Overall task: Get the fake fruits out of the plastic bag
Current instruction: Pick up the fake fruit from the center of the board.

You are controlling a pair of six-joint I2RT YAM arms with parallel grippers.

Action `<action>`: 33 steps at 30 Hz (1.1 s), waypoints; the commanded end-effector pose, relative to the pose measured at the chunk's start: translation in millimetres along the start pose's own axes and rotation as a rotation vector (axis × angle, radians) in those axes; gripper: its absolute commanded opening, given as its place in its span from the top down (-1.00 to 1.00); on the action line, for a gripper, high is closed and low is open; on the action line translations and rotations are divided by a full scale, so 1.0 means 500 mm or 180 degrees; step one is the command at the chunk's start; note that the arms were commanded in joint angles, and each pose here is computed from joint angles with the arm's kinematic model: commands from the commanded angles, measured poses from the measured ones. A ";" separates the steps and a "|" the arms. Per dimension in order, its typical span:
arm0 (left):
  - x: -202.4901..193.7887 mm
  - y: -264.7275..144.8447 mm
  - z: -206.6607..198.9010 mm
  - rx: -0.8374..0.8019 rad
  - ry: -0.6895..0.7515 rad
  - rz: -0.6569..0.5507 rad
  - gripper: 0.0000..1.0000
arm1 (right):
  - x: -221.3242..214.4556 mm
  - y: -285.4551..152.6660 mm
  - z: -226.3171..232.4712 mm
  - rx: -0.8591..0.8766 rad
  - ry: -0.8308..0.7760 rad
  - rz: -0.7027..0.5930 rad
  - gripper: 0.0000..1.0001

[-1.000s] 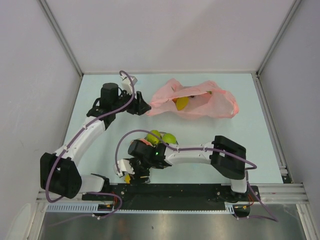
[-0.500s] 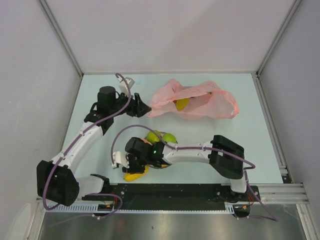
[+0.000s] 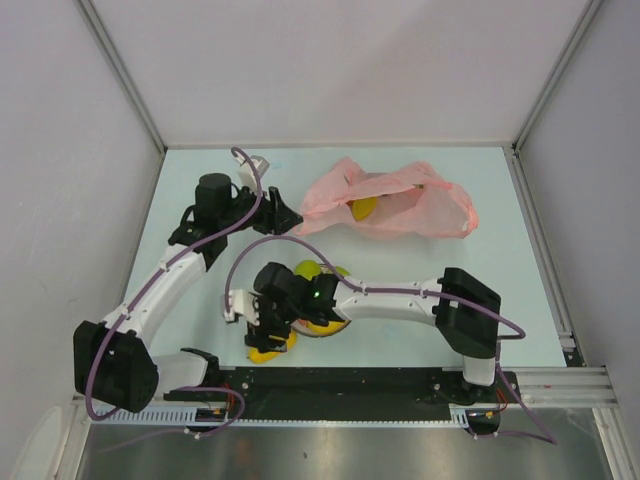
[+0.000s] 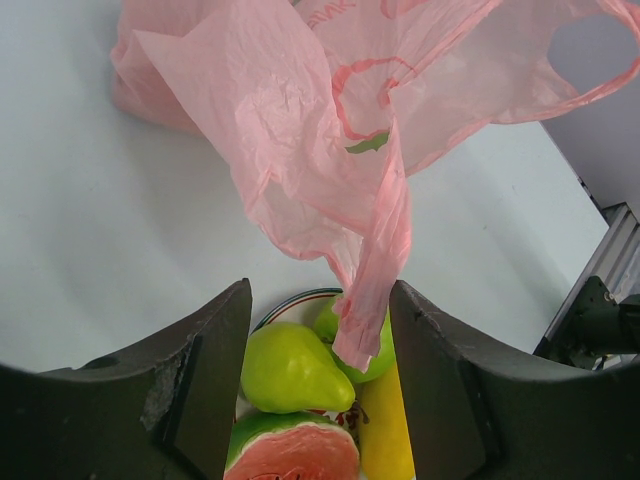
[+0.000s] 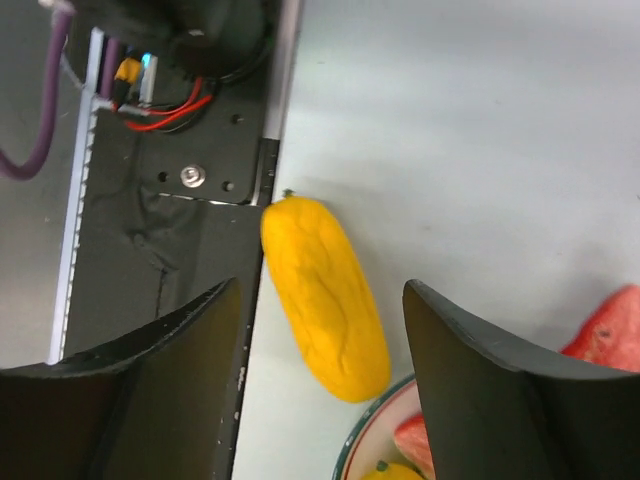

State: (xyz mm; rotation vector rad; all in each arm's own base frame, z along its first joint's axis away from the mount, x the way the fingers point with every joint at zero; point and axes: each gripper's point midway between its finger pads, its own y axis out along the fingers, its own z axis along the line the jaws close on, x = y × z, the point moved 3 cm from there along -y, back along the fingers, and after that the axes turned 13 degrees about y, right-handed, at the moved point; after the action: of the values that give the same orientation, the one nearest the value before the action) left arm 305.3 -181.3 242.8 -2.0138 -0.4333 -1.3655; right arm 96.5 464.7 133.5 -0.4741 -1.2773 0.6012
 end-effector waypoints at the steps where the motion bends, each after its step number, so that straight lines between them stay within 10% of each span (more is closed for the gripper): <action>1: 0.027 -0.007 -0.005 -0.0032 0.0050 -0.0174 -0.24 | -0.001 0.013 0.021 0.0092 -0.0501 0.0061 -0.43; 12: 0.032 -0.001 -0.003 -0.0046 0.0049 -0.0168 -0.25 | -0.073 0.053 -0.055 0.0002 -0.0461 0.0395 -0.34; 21: 0.030 0.001 0.000 -0.0032 0.0035 -0.0166 -0.25 | -0.060 0.035 -0.048 0.0041 -0.0344 0.0335 0.25; 33: 0.018 0.002 0.000 -0.0023 -0.0002 -0.0171 -0.25 | 0.022 -0.106 -0.117 -0.0790 0.1409 -0.0312 0.55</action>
State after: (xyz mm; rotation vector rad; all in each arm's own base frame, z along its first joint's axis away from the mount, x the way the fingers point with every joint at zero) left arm 307.6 -182.3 244.8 -2.0134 -0.4500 -1.3780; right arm 142.9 441.2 131.5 -0.6575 -1.0728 0.4336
